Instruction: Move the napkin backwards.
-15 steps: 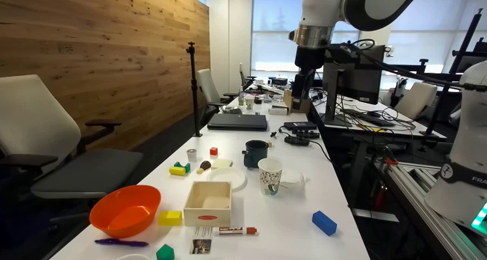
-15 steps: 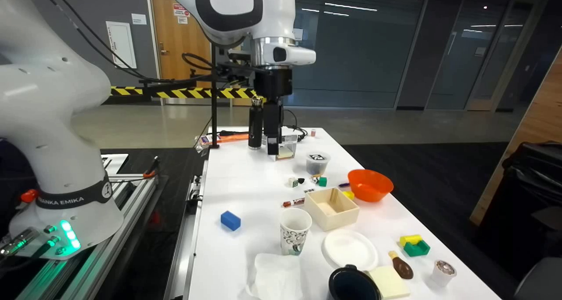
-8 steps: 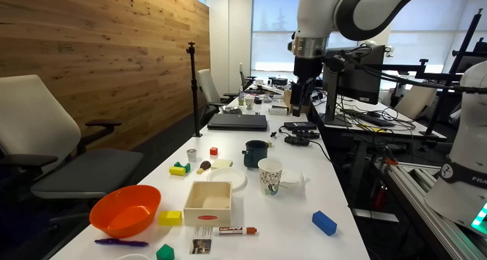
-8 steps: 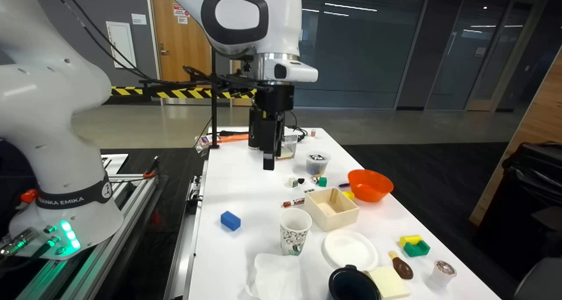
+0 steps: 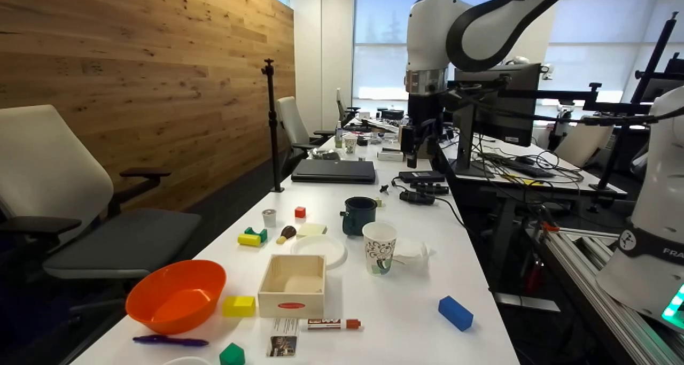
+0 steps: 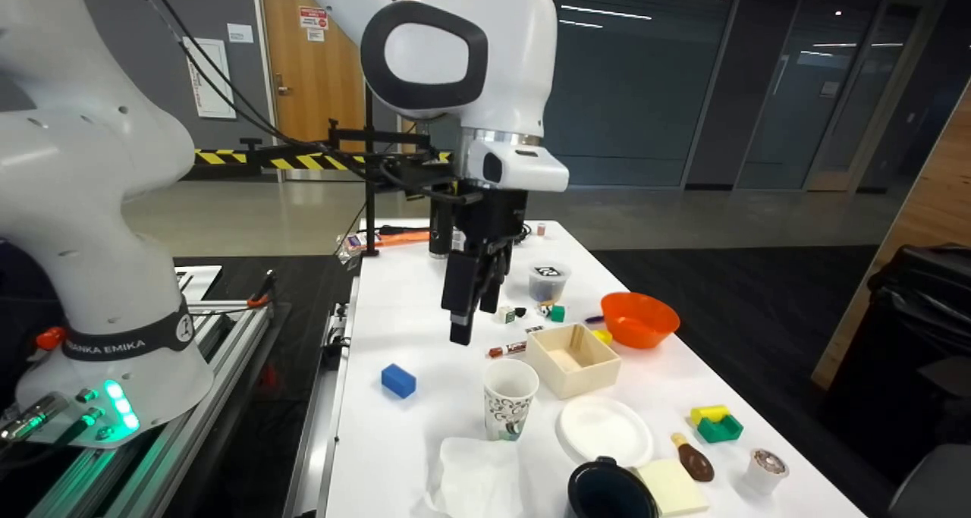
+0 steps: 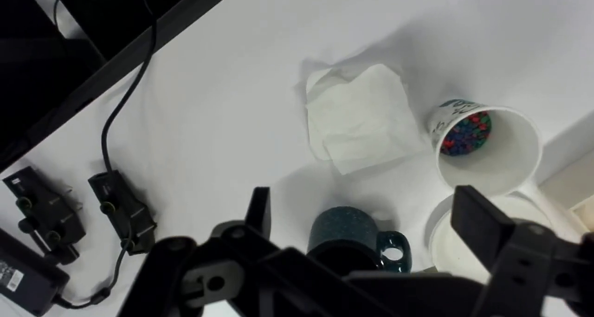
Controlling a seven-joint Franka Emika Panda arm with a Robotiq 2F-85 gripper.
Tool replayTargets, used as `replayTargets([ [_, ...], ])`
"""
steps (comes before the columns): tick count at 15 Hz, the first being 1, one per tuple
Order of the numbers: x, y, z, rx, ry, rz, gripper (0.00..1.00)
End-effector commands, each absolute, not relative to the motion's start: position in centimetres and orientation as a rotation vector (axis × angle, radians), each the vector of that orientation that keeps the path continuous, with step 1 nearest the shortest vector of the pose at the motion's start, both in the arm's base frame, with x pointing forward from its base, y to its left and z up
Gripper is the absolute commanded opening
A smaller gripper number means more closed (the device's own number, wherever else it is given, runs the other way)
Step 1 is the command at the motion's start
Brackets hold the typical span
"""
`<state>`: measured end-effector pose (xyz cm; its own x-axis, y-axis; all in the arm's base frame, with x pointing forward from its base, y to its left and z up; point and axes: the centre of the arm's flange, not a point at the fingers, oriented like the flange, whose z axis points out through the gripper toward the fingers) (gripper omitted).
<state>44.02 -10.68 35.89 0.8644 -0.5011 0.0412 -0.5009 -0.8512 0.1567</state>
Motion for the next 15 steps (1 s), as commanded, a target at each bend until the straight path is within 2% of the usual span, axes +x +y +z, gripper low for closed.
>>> replayTargets([
  [1, 45.4, -13.4, 32.0, 2.887, -0.823, -0.018, 1.00],
  [6, 46.0, -14.8, 27.3, 2.896, -0.943, 0.219, 1.00],
  [11, 45.3, -15.2, 24.5, 2.861, -1.080, 0.071, 1.00],
  [15, 45.2, -15.4, 24.2, 2.847, -1.071, 0.081, 1.00],
])
